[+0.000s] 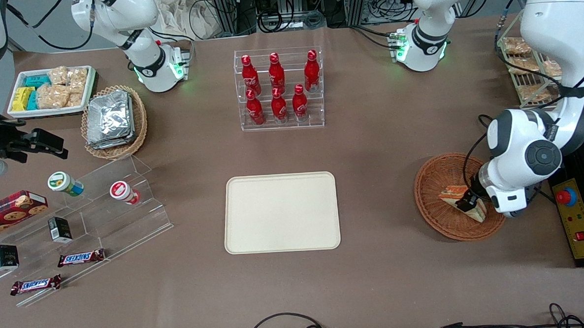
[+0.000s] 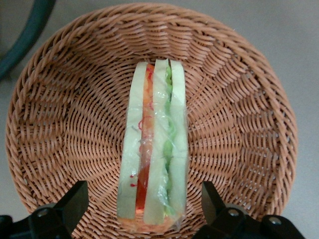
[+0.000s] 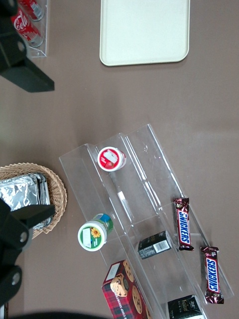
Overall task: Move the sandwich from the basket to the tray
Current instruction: 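Close the left gripper on the sandwich and lift it, then carry the sandwich with the left gripper over the cream tray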
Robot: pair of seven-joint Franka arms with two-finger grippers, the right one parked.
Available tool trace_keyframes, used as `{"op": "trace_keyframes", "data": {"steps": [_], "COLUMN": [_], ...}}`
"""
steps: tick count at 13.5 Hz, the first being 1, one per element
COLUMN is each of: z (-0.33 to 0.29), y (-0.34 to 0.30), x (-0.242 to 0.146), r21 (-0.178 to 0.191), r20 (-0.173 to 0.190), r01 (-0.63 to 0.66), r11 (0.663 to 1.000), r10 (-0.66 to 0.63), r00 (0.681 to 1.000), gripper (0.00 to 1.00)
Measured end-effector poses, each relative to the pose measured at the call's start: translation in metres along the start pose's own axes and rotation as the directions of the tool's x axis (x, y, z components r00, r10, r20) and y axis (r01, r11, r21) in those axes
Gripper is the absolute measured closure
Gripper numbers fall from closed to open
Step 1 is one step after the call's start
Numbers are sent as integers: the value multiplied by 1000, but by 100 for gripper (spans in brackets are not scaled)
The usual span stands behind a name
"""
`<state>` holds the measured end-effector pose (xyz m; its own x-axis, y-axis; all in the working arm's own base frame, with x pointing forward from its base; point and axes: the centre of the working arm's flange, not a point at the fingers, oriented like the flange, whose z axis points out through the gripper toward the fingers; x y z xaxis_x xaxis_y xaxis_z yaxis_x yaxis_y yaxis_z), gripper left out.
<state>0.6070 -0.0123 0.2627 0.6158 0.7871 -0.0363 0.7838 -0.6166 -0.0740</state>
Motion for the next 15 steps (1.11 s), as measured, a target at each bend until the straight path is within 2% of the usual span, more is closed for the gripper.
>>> {"op": "trace_keyframes", "data": {"steps": [3,6,8,10,13,15], "z": [4,-1,-8,-23,-77,-115], "y": [1,6,10,16,29,49], "x": [2,7,8,10,17,3], "r21": [-7,-24,-33,-15,49,55], "r20": [1,-9,-16,-10,10,3], "r01": [4,6,1,-10,-98,-170], "r11": [1000,1000,999,1000,994,984], "r10": [-4,-7,-1,10,97,170], "r00": [1000,1000,1000,1000,995,985], "gripper": [4,41,60,69,74,77]}}
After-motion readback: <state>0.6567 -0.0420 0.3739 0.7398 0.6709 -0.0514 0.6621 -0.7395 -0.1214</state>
